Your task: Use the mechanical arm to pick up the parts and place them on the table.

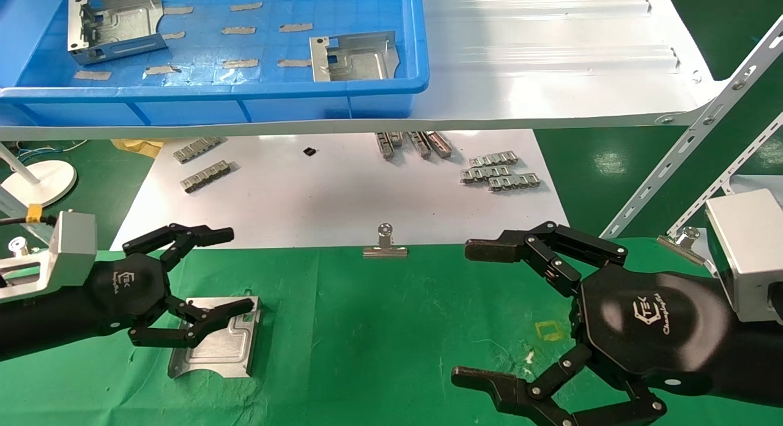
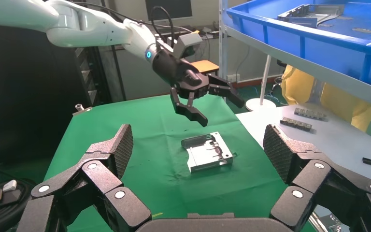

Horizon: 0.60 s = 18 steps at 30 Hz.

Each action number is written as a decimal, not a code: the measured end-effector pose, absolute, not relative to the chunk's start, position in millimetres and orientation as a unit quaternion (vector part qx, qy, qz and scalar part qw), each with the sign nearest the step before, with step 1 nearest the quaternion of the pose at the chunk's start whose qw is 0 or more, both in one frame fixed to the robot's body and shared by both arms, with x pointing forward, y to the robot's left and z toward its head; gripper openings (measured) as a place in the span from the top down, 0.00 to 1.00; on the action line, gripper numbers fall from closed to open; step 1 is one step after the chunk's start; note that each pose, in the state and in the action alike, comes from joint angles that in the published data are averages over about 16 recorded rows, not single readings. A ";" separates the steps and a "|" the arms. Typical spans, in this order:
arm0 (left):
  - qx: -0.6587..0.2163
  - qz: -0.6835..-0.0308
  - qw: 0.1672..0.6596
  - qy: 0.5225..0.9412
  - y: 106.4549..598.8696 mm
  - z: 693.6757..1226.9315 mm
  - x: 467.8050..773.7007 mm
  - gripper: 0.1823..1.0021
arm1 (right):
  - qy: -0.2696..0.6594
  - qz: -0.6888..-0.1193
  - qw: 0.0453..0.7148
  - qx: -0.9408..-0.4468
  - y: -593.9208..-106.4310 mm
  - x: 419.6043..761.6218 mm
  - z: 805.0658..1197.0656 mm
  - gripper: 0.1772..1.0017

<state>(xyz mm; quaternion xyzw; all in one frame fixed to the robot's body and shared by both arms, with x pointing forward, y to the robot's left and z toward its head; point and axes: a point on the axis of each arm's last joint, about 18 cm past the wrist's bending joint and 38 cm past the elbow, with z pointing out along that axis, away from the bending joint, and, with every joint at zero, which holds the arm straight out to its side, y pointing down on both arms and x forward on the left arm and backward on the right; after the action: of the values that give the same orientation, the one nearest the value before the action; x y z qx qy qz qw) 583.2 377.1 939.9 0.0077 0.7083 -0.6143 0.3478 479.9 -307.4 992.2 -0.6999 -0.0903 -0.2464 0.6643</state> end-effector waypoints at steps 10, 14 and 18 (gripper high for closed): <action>0.028 -0.636 0.322 0.701 358.4 954.2 565.9 0.00 | -0.090 -0.246 0.664 -0.700 -307.4 479.9 992.2 0.00; 0.037 -0.643 0.313 0.699 351.2 959.8 557.7 0.00 | -0.090 -0.246 0.664 -0.700 -307.4 479.9 992.2 0.00; 0.046 -0.648 0.303 0.697 344.1 965.3 548.8 0.00 | -0.090 -0.246 0.664 -0.700 -307.4 479.9 992.2 0.00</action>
<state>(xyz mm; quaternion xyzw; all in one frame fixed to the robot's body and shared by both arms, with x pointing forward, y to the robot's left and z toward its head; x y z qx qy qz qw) 548.8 344.1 965.3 0.0457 0.6972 -0.6482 0.3028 479.9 -307.4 992.2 -0.6999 -0.0903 -0.2464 0.6643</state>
